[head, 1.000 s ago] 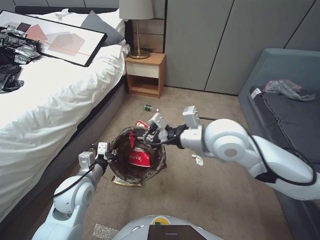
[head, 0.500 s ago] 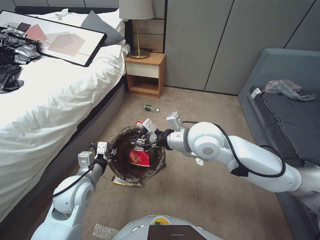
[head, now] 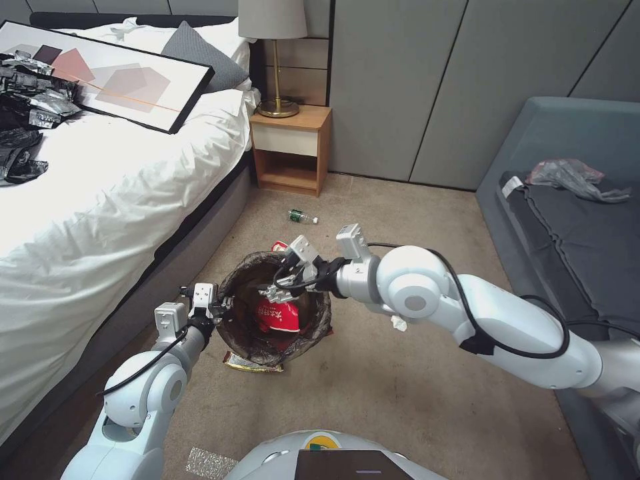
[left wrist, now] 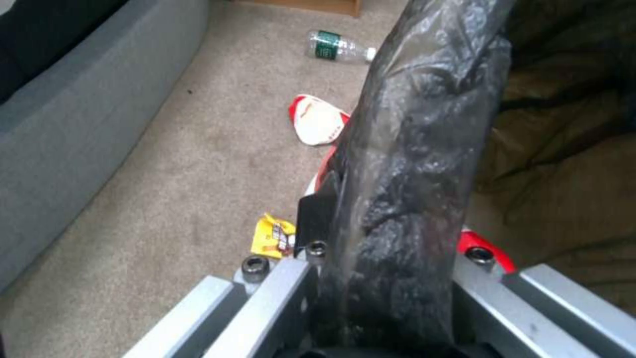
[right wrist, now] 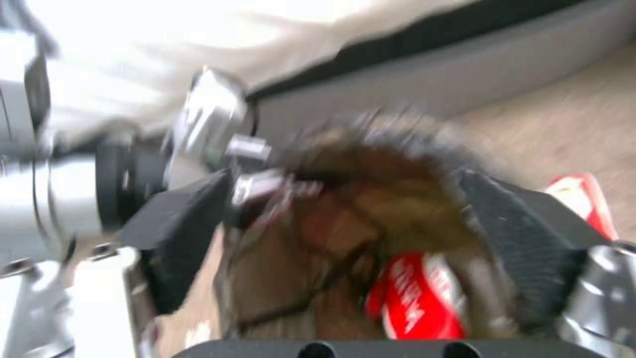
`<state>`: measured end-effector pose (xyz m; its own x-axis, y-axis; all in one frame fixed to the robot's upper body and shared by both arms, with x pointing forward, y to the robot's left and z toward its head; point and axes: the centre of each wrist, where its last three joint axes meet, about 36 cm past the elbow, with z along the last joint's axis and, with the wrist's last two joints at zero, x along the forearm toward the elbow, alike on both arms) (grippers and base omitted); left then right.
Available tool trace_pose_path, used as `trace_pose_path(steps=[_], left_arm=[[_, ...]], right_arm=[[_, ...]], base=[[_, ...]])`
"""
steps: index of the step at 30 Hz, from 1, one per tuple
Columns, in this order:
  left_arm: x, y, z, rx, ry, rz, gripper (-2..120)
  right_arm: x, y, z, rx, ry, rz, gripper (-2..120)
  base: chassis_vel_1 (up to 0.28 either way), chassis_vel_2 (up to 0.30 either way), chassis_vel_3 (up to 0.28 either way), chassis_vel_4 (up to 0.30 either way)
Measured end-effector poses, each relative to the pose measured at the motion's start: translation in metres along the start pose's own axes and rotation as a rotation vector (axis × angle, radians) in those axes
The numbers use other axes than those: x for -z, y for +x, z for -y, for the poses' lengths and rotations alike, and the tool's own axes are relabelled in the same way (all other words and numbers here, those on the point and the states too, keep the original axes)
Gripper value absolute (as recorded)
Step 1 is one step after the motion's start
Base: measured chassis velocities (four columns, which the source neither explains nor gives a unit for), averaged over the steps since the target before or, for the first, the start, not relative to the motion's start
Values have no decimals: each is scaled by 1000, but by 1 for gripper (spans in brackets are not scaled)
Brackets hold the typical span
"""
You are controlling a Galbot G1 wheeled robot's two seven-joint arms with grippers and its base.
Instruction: Pick up the trash bin, then pick up the garbage from the floor and place it into the trash bin.
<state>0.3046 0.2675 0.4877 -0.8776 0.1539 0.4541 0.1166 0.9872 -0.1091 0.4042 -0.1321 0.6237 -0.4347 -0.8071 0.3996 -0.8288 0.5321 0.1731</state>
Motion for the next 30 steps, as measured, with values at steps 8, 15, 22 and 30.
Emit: trace_pose_path(steps=[8, 15, 22, 30], left_arm=[[2, 2, 0, -3, -7, 7, 0], [3, 3, 4, -9, -22, 11, 0], [3, 8, 10, -25, -40, 15, 0], [3, 12, 15, -36, -51, 22, 0]], right_arm=[[-8, 75, 46, -503, 2, 349, 100], [-61, 125, 81, -992, 80, 539, 100], [-177, 153, 86, -1357, 202, 474, 100], [-263, 122, 59, -1492, 114, 470, 100]], base=[[0, 0, 0, 0], [0, 0, 0, 0], [0, 0, 0, 0], [0, 0, 0, 0]])
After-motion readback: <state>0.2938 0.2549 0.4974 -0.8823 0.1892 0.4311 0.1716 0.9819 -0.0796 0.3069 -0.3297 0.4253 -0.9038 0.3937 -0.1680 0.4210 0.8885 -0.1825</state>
